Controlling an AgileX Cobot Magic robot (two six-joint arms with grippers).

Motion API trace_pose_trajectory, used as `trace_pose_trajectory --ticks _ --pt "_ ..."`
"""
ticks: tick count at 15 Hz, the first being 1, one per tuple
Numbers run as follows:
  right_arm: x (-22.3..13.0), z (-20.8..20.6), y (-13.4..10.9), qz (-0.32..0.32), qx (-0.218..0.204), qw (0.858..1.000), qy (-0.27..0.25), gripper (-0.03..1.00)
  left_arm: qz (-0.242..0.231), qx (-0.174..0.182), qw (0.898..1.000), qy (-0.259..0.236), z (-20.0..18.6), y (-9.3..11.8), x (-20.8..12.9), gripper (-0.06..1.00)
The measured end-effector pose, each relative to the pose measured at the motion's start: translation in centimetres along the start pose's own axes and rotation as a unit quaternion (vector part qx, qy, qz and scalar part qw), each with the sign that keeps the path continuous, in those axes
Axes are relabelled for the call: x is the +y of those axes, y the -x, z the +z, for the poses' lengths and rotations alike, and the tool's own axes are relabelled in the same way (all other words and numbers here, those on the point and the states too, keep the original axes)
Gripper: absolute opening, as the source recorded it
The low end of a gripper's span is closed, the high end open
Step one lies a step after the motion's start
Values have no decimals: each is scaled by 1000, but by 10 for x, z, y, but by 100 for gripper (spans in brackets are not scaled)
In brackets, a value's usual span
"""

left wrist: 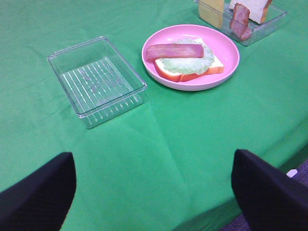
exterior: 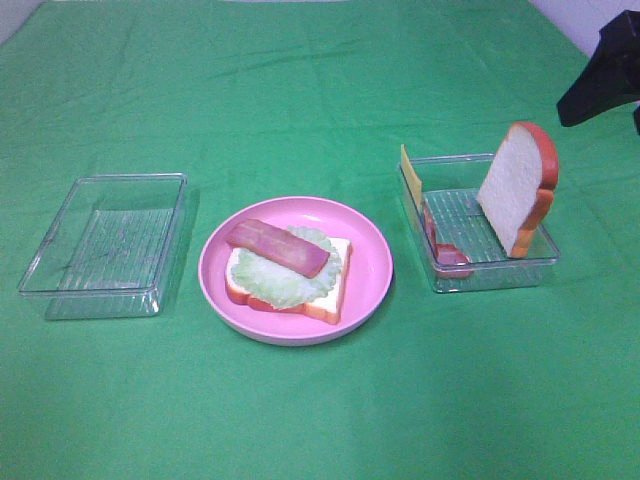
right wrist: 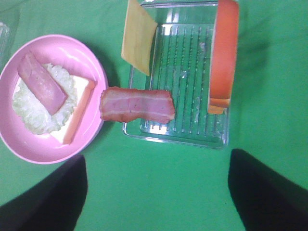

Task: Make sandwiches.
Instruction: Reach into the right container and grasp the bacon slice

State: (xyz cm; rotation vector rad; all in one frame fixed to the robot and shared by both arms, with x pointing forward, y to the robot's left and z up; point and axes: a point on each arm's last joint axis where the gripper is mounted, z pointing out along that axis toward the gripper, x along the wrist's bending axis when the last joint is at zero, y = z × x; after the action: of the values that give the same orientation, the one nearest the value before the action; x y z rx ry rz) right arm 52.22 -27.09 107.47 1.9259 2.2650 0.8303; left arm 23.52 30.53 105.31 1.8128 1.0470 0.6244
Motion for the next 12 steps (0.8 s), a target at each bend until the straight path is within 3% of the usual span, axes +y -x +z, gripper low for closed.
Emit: trace_pose_trajectory --ticks 2,3,7,12 --pt "16 25 -10 -31 15 999 -40 73 1 1 1000 0 0 0 0 83" --pt "23 55 -35 -56 23 995 -82 70 1 1 1000 1 0 0 0 83" --pt "27 102 -67 -65 9 988 -139 62 1 1 1000 1 0 0 0 83" --pt "37 153 -60 -35 -9 985 -171 61 1 1 1000 1 0 0 0 83"
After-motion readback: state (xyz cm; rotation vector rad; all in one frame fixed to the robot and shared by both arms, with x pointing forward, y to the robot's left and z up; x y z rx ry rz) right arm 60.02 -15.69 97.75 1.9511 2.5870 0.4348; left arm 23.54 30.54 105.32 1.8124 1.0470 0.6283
